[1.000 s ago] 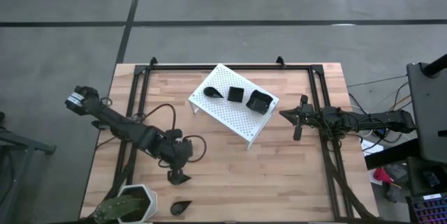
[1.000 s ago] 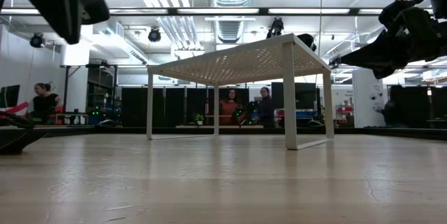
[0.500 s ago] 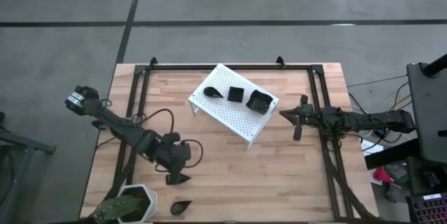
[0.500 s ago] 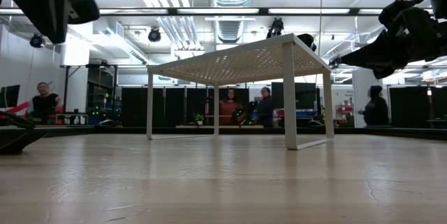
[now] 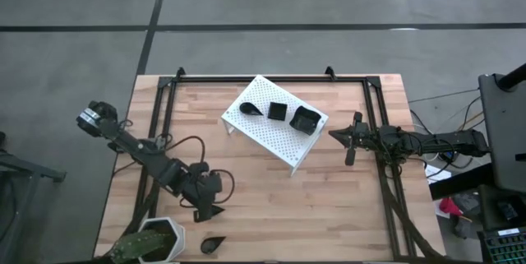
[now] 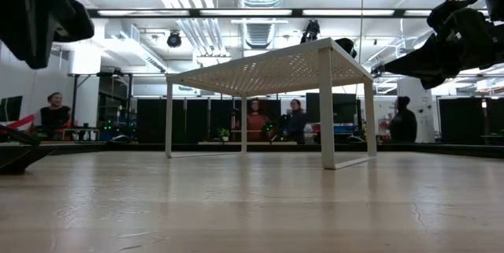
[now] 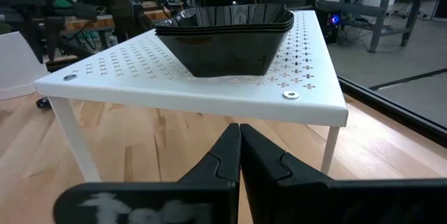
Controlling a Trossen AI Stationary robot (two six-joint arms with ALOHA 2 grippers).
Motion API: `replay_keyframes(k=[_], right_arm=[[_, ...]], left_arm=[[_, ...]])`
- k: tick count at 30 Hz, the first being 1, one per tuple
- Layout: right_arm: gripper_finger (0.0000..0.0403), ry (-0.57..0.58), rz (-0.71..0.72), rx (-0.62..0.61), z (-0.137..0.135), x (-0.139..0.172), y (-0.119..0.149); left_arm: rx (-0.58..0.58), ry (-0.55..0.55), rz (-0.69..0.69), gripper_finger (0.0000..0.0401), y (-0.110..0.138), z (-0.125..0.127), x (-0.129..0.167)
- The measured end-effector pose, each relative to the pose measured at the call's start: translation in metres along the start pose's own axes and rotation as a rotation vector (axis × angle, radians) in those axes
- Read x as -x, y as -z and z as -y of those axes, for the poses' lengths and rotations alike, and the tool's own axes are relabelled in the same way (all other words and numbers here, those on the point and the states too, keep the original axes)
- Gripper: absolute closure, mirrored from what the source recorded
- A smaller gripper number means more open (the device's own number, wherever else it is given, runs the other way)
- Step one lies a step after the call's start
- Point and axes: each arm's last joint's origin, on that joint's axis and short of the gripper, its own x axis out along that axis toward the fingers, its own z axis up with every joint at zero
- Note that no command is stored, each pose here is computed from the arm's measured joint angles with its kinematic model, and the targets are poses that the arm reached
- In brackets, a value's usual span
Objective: Pick & Place Mini shaped plates
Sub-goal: Stack the drop shaped plate on top of the other drop shaped plate on the shelf
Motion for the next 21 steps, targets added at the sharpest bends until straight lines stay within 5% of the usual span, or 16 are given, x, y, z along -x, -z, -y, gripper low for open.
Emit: replay_keyframes(k=[16,21], right_arm=[[0.0394,0.000,0.000,0.000,0.000,0.000,0.000],[0.0394,0.000,0.000,0.000,0.000,0.000,0.000]], left_arm=[[-0.049,0.064,-0.002,0.0350,0.016,0.015,-0.002],[-0.023,0.003,-0.059,0.0350,0.030,0.005,-0.013]])
